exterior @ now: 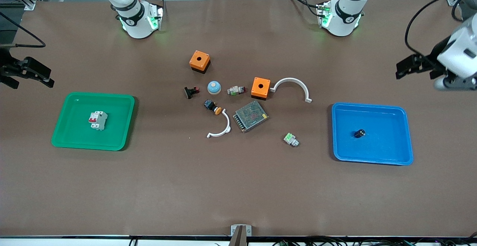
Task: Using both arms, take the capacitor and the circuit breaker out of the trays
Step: 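Reach the left gripper into the blue tray while the right gripper reaches the green tray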
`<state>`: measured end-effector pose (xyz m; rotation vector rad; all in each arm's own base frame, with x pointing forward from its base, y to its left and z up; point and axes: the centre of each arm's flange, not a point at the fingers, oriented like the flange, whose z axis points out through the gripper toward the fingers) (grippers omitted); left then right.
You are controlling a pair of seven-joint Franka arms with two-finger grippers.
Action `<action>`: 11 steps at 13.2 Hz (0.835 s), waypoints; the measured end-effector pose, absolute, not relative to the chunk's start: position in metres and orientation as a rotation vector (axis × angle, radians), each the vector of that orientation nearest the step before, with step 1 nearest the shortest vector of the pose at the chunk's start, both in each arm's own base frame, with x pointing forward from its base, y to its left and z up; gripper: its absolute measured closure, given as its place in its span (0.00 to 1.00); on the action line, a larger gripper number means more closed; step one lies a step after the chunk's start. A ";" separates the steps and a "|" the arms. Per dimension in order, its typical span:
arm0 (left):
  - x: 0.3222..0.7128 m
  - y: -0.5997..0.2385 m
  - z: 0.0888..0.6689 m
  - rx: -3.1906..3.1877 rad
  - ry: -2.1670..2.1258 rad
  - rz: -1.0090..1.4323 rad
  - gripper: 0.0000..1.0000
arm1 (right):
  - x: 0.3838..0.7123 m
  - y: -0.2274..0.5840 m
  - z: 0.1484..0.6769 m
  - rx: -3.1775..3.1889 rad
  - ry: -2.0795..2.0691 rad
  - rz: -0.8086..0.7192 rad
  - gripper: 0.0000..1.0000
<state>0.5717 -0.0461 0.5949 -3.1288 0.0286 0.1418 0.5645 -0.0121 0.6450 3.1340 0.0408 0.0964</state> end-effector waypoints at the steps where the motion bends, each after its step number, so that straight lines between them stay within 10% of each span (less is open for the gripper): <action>1: 0.580 -0.046 0.577 -3.130 0.018 0.126 0.00 | 0.565 -0.012 0.645 3.134 0.041 0.095 0.00; 11: 0.583 -0.030 0.340 -3.137 -0.142 0.016 0.01 | 0.570 -0.040 0.629 3.131 0.057 0.040 0.00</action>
